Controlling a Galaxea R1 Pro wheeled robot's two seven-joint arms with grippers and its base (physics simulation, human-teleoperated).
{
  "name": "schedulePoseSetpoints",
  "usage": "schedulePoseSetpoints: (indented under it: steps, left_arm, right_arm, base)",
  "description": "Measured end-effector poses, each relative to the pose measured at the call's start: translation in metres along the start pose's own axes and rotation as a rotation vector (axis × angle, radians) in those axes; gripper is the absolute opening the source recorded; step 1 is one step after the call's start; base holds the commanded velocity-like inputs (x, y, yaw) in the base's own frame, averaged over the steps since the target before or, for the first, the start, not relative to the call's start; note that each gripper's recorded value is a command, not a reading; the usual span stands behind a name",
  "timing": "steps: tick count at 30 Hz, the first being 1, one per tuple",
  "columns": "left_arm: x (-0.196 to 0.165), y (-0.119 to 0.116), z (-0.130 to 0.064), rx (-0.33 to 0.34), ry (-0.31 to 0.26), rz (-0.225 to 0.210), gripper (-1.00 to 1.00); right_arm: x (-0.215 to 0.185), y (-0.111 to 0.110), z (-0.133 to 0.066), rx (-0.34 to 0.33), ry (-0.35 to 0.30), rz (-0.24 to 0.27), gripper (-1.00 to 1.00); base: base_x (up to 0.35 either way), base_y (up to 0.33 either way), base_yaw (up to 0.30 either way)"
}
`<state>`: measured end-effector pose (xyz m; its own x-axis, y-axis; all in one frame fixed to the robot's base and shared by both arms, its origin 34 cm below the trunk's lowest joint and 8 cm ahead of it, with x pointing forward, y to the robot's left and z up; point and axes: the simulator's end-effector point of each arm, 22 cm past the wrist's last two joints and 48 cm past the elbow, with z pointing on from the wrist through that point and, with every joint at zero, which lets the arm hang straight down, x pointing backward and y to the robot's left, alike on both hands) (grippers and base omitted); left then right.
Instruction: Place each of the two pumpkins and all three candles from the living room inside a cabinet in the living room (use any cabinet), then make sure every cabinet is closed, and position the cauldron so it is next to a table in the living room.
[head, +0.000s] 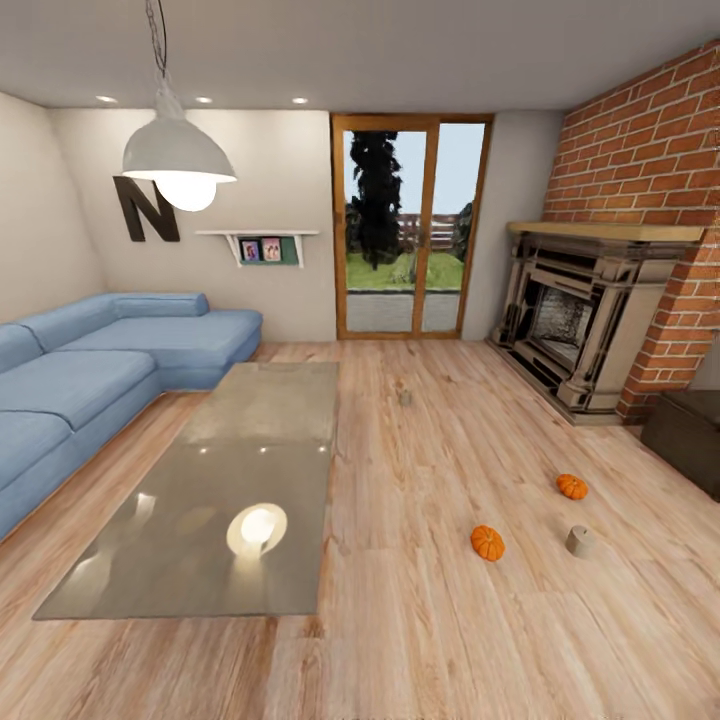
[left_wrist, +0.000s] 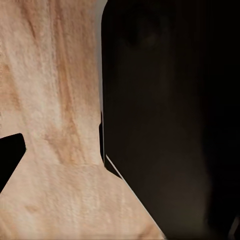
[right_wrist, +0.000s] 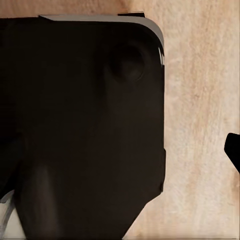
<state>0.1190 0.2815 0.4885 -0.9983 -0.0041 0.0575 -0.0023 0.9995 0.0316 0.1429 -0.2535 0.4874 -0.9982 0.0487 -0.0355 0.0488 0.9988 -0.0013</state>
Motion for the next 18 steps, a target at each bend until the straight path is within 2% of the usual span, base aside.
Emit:
schedulePoseSetpoints:
  steps: [18]
  left_arm:
    - [0.009, -0.001, -0.026, 0.002, 0.014, 0.002, 1.0]
  right_arm:
    - [0.006, 0.0, -0.026, 0.0, 0.013, 0.0, 1.0]
  base:
    - [-0.002, 0.0, -0.254]
